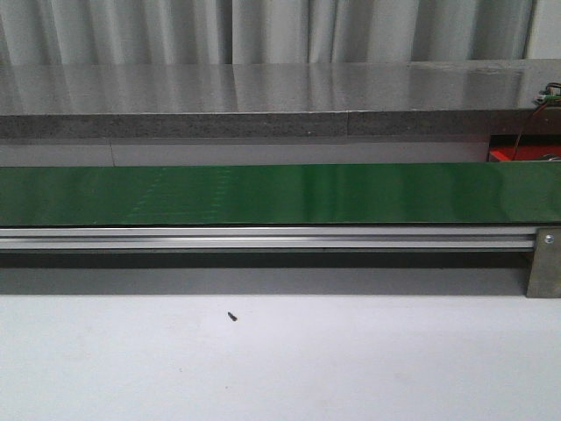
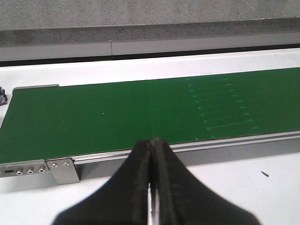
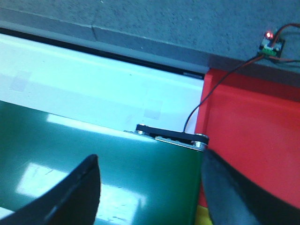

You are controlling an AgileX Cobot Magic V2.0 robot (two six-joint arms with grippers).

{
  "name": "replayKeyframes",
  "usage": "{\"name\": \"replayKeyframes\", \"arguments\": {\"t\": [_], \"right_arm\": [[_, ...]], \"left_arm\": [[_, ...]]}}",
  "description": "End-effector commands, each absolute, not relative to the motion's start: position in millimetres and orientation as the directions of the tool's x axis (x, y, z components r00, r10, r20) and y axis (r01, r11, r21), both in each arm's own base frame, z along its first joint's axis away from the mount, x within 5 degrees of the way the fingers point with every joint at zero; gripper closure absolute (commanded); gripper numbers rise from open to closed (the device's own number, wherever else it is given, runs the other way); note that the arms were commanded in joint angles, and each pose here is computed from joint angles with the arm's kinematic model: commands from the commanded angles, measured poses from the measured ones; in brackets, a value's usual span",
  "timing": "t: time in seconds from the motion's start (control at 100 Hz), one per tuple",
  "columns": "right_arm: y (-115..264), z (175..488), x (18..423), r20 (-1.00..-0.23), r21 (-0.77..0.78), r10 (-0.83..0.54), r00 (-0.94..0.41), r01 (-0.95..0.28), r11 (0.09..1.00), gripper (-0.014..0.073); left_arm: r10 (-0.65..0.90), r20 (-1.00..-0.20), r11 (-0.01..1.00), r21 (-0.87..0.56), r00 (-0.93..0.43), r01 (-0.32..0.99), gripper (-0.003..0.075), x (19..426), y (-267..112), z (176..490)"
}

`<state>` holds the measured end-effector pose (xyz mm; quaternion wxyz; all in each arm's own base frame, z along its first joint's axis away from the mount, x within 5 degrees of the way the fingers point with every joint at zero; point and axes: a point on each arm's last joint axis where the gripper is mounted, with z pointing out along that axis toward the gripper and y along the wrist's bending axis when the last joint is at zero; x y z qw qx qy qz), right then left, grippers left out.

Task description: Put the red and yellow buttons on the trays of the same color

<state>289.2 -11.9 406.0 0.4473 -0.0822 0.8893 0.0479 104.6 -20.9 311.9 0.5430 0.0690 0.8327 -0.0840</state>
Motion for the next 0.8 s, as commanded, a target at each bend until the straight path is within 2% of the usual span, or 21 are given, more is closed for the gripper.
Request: {"name": "replayKeyframes", "arguments": {"t": [0.0, 0.2, 0.39, 0.44, 0.51, 0.52, 0.53, 0.67, 0.79], "right_arm": [[-2.0, 426.5, 261.8, -0.883, -0.023, -0.110, -0.456, -0.192, 0.981, 0.0124], [6.6, 399.5, 208.8, -0.917, -0.032, -0.099, -0.386, -0.175, 0.984, 0.0128], [4.8, 371.4, 177.5, -0.942, -0.032, -0.072, -0.328, -0.125, 0.992, 0.0138], [4.3, 365.5, 171.7, -0.946, -0.035, -0.070, -0.316, -0.116, 0.993, 0.0181], [4.0, 356.9, 167.6, -0.945, -0.036, -0.070, -0.321, -0.110, 0.993, 0.0298], [4.1, 356.0, 166.6, -0.944, -0.036, -0.070, -0.321, -0.110, 0.993, 0.0342], [4.1, 355.3, 166.6, -0.944, -0.035, -0.069, -0.323, -0.110, 0.993, 0.0342], [4.6, 351.1, 161.8, -0.941, -0.033, -0.069, -0.331, -0.114, 0.993, 0.0652], [4.5, 351.4, 162.0, -0.942, -0.034, -0.069, -0.328, -0.112, 0.993, 0.0662]], "left_arm": [[-0.002, -0.947, 0.977, -0.071, -0.321, 0.202, 0.0740, 106.3, -20.9, 326.8], [0.014, -0.947, 0.978, -0.053, -0.320, 0.199, 0.0739, 106.4, -20.2, 326.6], [0.012, -0.947, 0.979, -0.055, -0.320, 0.198, 0.0738, 106.4, -20.1, 326.6], [0.012, -0.947, 0.979, -0.055, -0.320, 0.198, 0.0738, 106.4, -20.1, 326.6], [0.012, -0.947, 0.979, -0.055, -0.320, 0.198, 0.0736, 106.4, -20.1, 326.6], [0.012, -0.947, 0.979, -0.055, -0.320, 0.198, 0.0735, 106.4, -20.1, 326.6], [0.012, -0.947, 0.979, -0.055, -0.320, 0.198, 0.0734, 106.4, -20.1, 326.6], [0.012, -0.947, 0.979, -0.055, -0.320, 0.198, 0.0660, 106.4, -20.1, 326.6], [0.022, -0.947, 0.980, -0.043, -0.320, 0.196, 0.0503, 106.4, -19.6, 326.4]]}}
